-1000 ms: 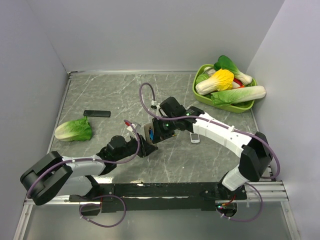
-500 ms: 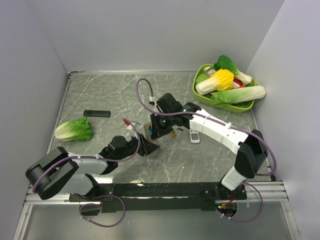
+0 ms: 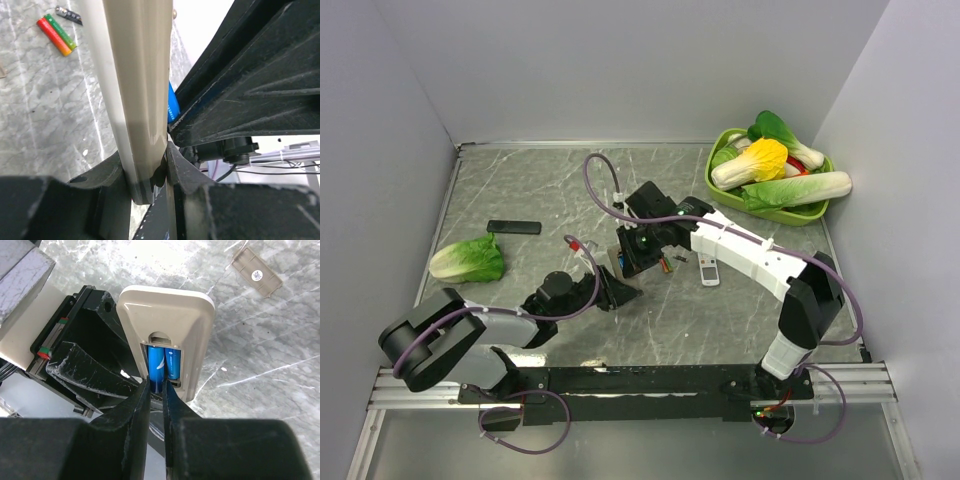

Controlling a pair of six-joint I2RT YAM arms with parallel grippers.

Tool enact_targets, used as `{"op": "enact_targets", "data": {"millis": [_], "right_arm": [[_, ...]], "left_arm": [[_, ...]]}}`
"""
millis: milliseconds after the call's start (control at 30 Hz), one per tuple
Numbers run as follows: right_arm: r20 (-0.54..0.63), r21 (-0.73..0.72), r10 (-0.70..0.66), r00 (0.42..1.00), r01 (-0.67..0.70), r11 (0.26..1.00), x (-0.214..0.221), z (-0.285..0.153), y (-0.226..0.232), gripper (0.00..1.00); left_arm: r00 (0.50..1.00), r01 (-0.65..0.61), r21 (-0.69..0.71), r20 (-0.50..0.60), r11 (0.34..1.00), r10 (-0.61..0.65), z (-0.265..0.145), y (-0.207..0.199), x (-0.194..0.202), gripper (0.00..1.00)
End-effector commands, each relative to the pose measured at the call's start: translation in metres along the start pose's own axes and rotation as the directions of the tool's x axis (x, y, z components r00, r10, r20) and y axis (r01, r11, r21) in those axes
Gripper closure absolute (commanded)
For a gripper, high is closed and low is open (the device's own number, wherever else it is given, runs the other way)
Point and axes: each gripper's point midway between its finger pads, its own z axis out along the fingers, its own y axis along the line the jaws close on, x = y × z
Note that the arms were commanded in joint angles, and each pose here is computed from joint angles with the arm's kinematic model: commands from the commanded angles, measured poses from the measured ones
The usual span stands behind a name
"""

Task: Load the batteries into the remote control
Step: Load the battery into the remote control.

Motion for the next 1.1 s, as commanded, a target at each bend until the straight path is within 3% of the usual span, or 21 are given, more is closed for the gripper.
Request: {"op": "enact_targets", "data": {"millis": [0,667,900,1067], "right_arm": [[0.032,-0.001,-0.034,0.999,0.034,0.999,-0.017,-0.004,0.009,0.76],[0.063,0.033,-0.06,0.996,0.058,0.998,-0.023,-0.022,0.011,0.45],[0.093,0.015,-0.071,0.993,0.07,0.997,-0.03,-0.031,0.017,0.41],[0.183,-0.001,-0.151,0.971,0.154,0.988,-0.037,-0.058,0.024,0.39]], "left_arm": [[0.999,-0.013,0.139,0.031,0.99,0.009,0.002,-0.039,-0.013,0.98],[0.994,0.079,0.112,0.064,0.991,-0.087,-0.005,-0.03,-0.021,0.99],[0.989,0.131,0.154,0.049,0.979,-0.14,-0.008,-0.032,-0.02,0.99],[0.987,0.151,0.186,0.033,0.971,-0.16,-0.013,-0.035,-0.018,0.99]]}}
